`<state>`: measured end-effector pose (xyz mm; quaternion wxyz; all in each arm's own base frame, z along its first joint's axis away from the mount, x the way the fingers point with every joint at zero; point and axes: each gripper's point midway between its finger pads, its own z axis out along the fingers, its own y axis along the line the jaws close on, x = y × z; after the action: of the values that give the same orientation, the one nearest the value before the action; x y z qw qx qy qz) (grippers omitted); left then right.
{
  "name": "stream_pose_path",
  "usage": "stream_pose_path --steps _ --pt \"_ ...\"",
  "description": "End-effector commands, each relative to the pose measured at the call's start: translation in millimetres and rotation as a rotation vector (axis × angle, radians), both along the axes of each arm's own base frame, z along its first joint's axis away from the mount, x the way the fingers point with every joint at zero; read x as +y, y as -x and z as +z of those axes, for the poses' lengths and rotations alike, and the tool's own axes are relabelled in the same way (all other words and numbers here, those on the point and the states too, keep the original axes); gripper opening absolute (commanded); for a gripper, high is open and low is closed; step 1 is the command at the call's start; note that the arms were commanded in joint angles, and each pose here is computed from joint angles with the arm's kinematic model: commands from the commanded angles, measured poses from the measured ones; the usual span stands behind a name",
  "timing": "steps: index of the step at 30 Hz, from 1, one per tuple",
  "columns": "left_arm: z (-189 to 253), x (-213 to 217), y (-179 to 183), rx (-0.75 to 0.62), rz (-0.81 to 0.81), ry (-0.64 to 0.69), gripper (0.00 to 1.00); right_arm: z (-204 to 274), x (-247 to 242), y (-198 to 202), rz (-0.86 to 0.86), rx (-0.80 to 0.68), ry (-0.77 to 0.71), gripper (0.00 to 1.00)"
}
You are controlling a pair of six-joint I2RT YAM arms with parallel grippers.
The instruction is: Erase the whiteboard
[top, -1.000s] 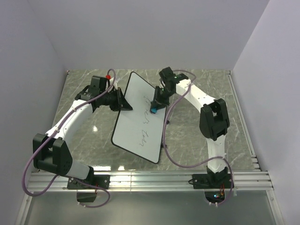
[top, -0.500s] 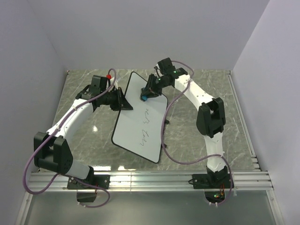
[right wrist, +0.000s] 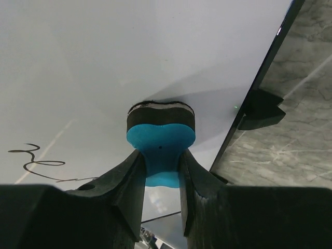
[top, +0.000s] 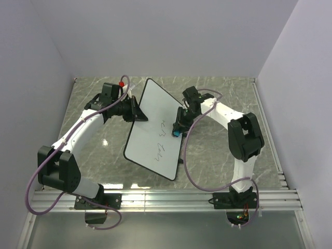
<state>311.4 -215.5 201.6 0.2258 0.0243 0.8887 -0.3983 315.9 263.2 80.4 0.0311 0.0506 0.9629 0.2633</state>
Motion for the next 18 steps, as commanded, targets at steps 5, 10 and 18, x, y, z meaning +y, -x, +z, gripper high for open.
stream_pose_path --steps 5,10,18 --pt "-21 -33 13 -0.194 -0.268 -0.076 0.0 73 87 -5 0.107 -0.184 -0.153 0.0" --pt "-21 -33 16 -0.193 -0.263 -0.058 0.0 128 126 -16 0.09 -0.257 -0.297 0.0" --pt "-20 -33 16 -0.199 -0.261 -0.064 0.0 66 97 1 0.084 -0.209 -0.142 0.0"
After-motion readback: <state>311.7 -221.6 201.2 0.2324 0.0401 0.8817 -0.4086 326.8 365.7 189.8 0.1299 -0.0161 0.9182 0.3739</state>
